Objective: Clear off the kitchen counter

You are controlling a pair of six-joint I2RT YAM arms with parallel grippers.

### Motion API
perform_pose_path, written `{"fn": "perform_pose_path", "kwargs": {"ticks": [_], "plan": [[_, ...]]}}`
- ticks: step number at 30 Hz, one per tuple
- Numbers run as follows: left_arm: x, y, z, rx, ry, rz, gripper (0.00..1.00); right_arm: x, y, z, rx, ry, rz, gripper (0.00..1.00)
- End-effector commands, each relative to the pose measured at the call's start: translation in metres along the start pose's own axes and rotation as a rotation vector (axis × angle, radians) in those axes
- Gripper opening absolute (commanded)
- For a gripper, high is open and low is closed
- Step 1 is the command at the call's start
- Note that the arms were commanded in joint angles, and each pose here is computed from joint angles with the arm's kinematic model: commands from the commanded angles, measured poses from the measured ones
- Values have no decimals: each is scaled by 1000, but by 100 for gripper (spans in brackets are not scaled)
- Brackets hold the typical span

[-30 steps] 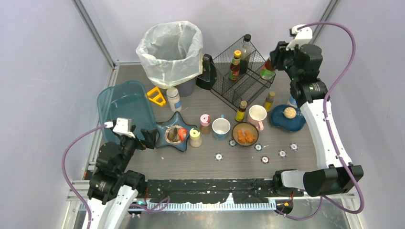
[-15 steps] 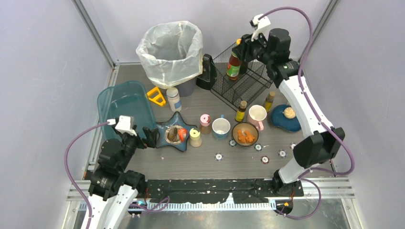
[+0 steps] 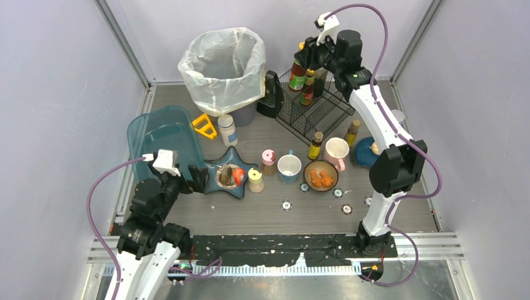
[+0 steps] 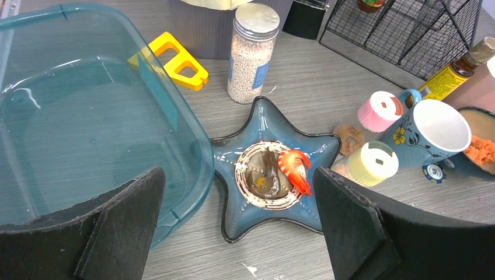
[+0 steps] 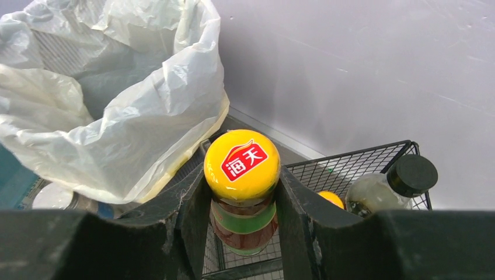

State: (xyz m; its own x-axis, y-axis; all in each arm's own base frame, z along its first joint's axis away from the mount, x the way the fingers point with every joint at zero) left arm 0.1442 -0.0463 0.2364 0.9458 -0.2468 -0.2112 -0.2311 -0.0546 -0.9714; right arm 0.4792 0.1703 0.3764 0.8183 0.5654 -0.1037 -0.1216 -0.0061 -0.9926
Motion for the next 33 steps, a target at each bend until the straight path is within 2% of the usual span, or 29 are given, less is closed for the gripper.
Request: {"fn": "perform_pose_path", "kwargs": {"ticks": [1,6,8,12,24,32,33], "plan": [[-3,-15,0,6,-8,-38,99,-6,-77,2,-119,18,-278,5],[-3,-15,0,6,-8,-38,99,7,-50,-9,-137,48,-235,5],[-2,-15,0,6,-3,-37,99,11,-25,-11,-132,55,-200,5],[-1,-15,-1,7,1,-32,99,7,4,-13,-131,65,-207,5],[-1,-15,-1,7,-1,-34,99,21,63,-25,-133,100,-127,6],[-1,-15,-1,8,0,-34,99,31,65,-30,-138,102,-80,18],[-1,-15,-1,7,1,-34,99,31,63,-29,-138,99,-78,22]]}}
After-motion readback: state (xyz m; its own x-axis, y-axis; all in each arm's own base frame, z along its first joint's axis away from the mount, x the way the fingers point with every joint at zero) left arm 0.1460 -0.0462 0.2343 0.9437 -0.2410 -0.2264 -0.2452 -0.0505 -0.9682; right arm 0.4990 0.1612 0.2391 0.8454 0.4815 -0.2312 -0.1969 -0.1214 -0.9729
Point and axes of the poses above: each gripper's point midway between its finger pads, its own x axis out along the fingers, its own z axis along the line the jaws close on, y = z × x, the point moved 6 cm from there along -x, back along the fingers, and after that the axes turned 2 degrees about x, right-handed, at the moved point
